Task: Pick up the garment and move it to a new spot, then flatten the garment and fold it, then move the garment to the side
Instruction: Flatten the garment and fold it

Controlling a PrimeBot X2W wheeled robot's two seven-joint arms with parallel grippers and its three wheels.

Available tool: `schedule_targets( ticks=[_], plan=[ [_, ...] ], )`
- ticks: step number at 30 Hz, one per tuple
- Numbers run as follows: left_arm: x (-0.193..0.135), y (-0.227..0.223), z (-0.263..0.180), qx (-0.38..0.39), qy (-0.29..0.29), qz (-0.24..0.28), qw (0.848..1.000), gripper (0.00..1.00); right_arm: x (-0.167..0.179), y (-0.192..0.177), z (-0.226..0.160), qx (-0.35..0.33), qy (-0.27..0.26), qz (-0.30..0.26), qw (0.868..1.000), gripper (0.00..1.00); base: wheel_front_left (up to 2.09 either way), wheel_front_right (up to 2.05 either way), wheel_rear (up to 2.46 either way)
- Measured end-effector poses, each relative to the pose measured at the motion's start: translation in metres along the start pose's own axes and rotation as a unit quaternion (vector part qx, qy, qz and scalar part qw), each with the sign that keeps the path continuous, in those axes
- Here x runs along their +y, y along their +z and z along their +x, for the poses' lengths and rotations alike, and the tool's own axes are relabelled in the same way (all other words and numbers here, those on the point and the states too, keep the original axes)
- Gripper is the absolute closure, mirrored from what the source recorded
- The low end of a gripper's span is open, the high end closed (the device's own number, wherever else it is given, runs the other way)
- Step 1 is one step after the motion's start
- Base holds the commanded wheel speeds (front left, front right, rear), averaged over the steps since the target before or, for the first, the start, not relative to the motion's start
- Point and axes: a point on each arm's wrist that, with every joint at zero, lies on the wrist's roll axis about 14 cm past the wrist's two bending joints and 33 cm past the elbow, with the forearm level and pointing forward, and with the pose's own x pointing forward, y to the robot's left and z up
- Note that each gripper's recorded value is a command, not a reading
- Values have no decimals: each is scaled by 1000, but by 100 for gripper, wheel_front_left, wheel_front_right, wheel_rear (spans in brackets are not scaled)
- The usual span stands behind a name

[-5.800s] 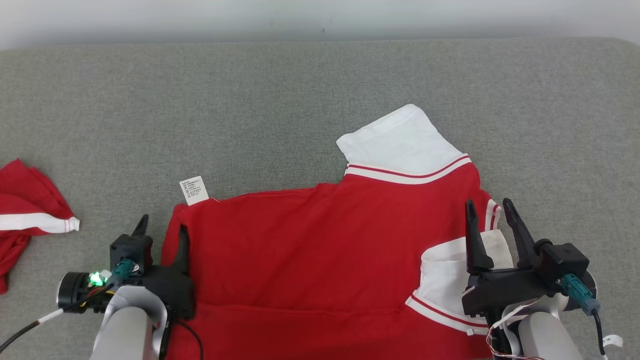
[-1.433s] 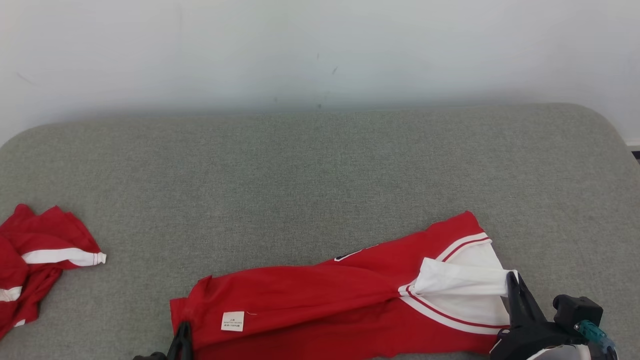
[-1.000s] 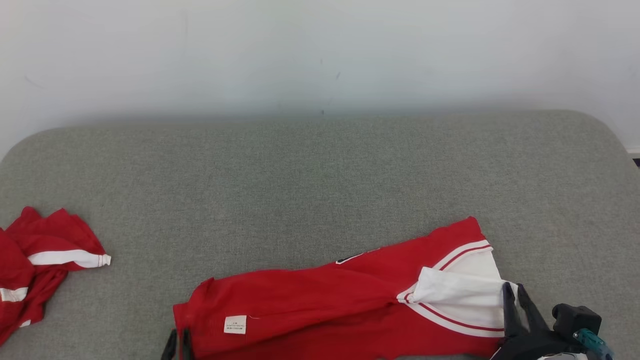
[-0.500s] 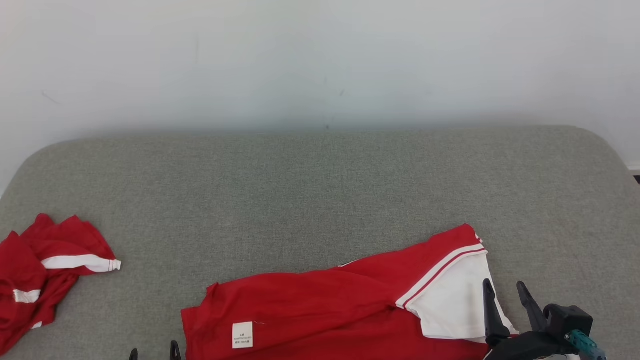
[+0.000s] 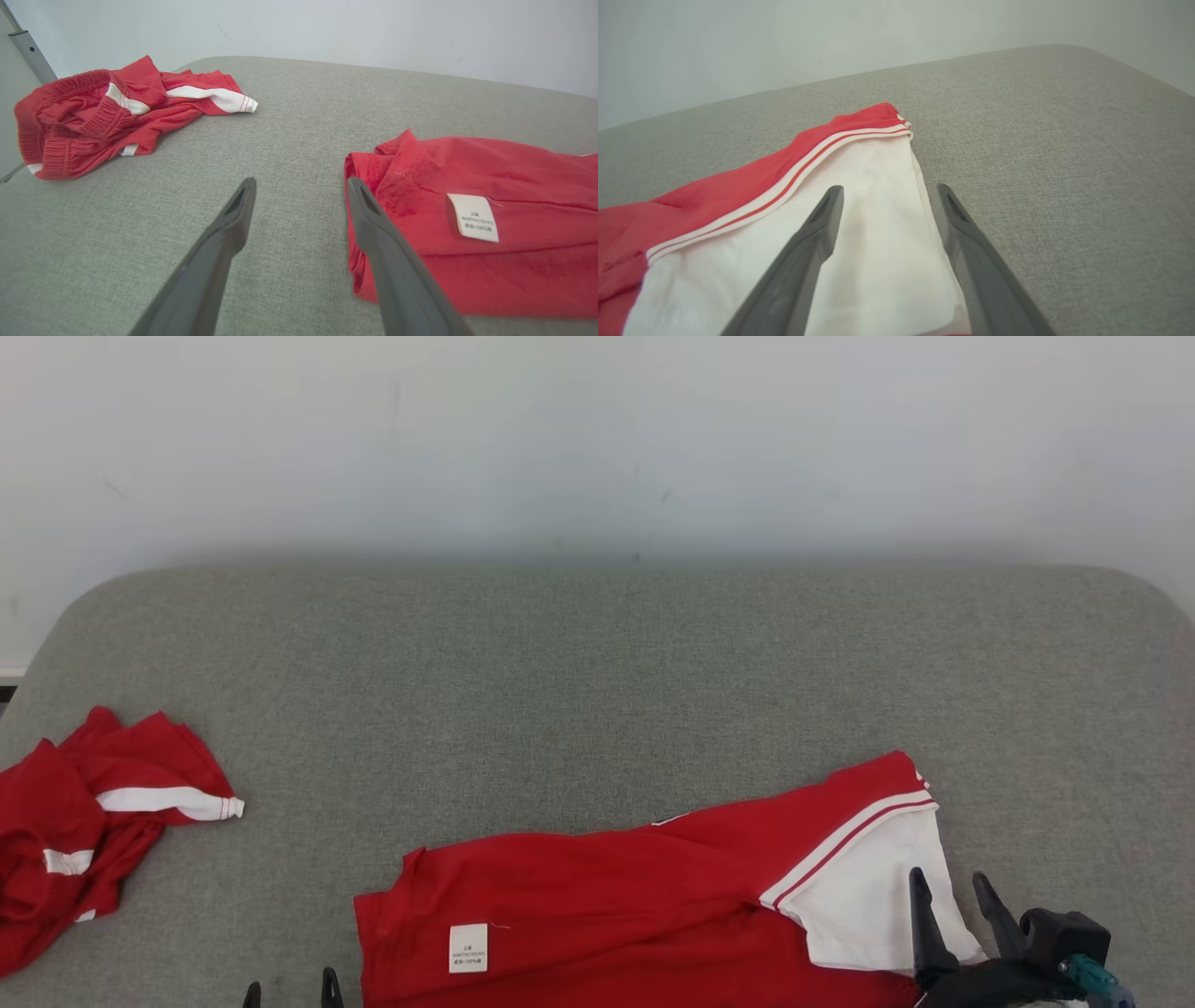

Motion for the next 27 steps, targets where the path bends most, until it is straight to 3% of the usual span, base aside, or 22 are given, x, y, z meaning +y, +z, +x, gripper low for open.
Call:
schedule_targets(
  ticks=[5, 11, 19, 20, 21, 22, 27],
  plan=[
    [-4, -3, 7, 6, -4, 0, 1000, 0, -6, 1, 14, 6, -8, -5, 1000, 0, 0, 0, 0],
    [-3, -8, 15, 17, -1, 1, 1000, 0, -19, -21, 30, 59, -21, -10, 998, 0, 0, 0, 0],
    [7, -11, 19, 21, 15, 5, 1000, 0, -2, -49, 45, 130, 2, 8, 991, 0, 0, 0, 0],
    [8, -10, 19, 21, 16, 6, 1000, 0, -1, -52, 45, 135, 4, 12, 991, 15, 0, 0, 0],
    [9, -10, 19, 21, 17, 6, 1000, 0, 1, -53, 45, 138, 6, 17, 990, 61, 0, 0, 0],
    [9, -10, 18, 21, 18, 6, 1000, 0, 2, -55, 45, 142, 9, 16, 990, 100, 0, 0, 0],
    [8, -10, 19, 20, 16, 6, 1000, 0, 6, -58, 41, 147, 18, 23, 989, 100, 0, 0, 0]
  ],
)
